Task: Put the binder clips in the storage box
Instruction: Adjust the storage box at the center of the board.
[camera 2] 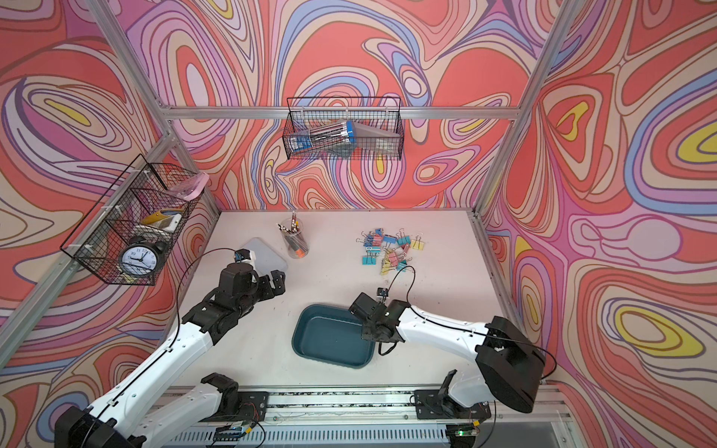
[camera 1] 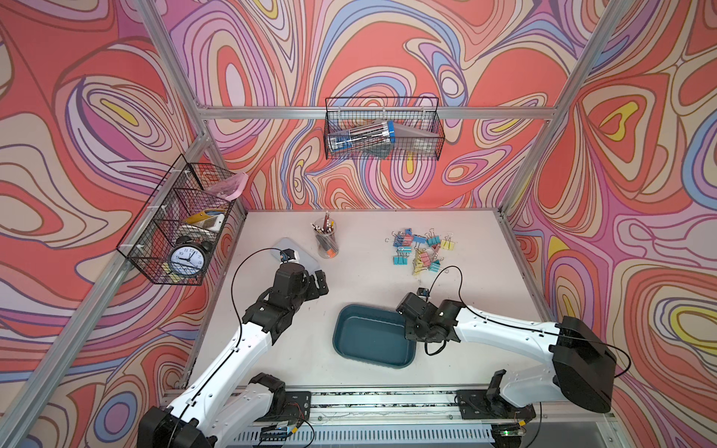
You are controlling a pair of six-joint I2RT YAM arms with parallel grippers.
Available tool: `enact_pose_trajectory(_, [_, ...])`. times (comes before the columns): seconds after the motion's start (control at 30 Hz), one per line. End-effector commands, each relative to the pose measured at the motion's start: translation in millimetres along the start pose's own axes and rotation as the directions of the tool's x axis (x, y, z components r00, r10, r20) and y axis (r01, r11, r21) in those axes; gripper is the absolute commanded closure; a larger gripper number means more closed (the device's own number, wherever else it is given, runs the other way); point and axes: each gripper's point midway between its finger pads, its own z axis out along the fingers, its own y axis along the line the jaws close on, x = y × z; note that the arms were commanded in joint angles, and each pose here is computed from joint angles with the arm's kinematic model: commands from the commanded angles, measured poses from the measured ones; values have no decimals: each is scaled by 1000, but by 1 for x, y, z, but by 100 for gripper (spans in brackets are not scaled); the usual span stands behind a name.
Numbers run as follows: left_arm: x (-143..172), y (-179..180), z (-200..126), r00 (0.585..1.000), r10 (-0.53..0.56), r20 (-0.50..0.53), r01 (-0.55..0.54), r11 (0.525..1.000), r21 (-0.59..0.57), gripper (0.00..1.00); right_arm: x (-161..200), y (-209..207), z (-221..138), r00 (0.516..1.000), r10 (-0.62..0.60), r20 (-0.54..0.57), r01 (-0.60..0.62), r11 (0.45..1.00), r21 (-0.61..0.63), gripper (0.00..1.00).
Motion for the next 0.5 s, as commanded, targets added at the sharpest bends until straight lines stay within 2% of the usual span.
enact_pose_trajectory(0.0, [-2,-3,3,1000,-11,24,11,1000,19,1,-9,-21,-6,997,-74,39,69,992,109,89])
enact_pose_trajectory(0.13, [3,-6,7,1000,13,18,-14,999,40,1,-16,-29,-9,990,-130,51,122,984,126,97])
enact_pose_trajectory(0.4, [16,-14,28,993,121,17,-122,988,98,1,-30,-39,-10,978,-203,48,193,969,154,98])
enact_pose_trajectory(0.47, [19,-14,35,990,141,25,-143,984,105,1,-32,-40,-8,978,-204,41,196,968,155,93])
